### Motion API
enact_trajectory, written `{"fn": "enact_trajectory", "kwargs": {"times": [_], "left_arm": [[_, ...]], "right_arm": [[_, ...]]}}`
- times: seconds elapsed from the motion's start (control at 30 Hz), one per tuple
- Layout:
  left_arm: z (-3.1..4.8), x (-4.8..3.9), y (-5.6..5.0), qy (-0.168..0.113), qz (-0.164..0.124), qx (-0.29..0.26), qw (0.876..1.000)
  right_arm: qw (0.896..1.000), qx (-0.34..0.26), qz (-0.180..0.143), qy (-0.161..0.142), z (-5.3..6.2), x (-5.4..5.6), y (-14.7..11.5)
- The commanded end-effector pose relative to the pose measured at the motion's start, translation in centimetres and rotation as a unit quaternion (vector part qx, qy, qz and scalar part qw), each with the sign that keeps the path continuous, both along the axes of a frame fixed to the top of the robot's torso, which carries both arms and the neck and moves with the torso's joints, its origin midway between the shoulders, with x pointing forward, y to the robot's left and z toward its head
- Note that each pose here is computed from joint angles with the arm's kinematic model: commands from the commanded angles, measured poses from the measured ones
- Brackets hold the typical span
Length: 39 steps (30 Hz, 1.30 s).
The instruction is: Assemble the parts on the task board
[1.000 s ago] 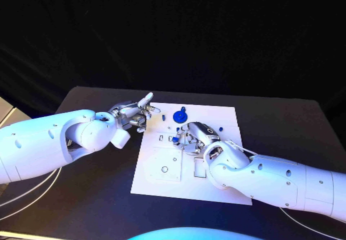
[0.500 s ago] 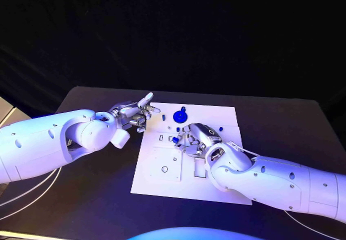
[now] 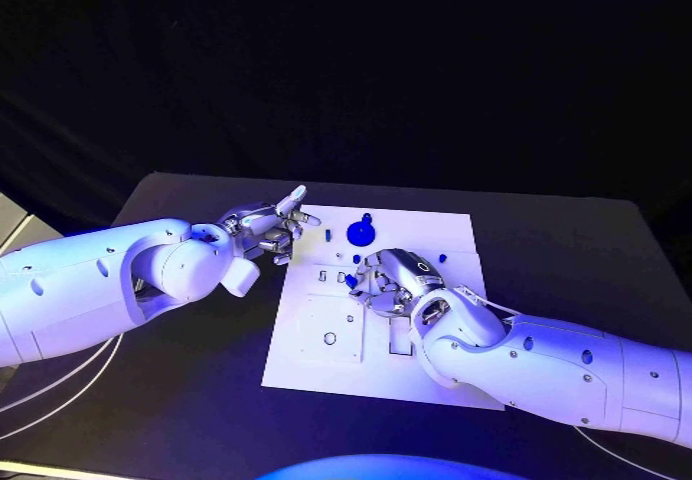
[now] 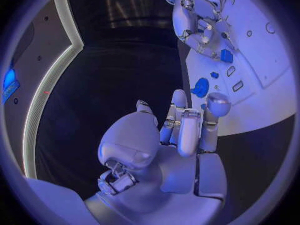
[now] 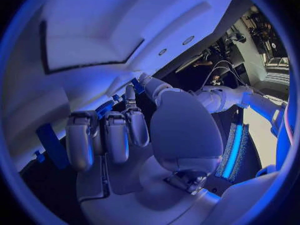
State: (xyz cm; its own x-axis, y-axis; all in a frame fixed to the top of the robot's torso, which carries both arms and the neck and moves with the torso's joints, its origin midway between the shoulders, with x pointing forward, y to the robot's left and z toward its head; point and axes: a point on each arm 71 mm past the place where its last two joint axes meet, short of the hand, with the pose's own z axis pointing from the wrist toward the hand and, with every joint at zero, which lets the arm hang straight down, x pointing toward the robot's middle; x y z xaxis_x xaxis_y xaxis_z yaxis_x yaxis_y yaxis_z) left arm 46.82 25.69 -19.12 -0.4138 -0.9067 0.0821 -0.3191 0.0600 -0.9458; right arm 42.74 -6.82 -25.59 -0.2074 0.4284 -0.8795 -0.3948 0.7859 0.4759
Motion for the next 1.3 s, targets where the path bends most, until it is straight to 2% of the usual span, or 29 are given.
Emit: {"fn": "enact_trajectory", "kwargs": {"times": [0.03, 0.67, 1.3], "left_arm": [[0.13, -0.02, -0.23, -0.003, -0.010, -0.003, 1.000], [0.12, 0.00, -0.16, -0.003, -0.009, -0.002, 1.000], [0.07, 0.04, -0.08, -0.002, -0.010, -0.001, 1.000]], "right_arm": [[1.000, -0.006, 0.005, -0.003, -0.01, -0.20, 0.07], [1.000, -0.008, 0.002, -0.003, -0.01, -0.27, -0.22], [1.000, -0.003, 0.012, 0.001, 0.28, -0.93, 0.11]]}}
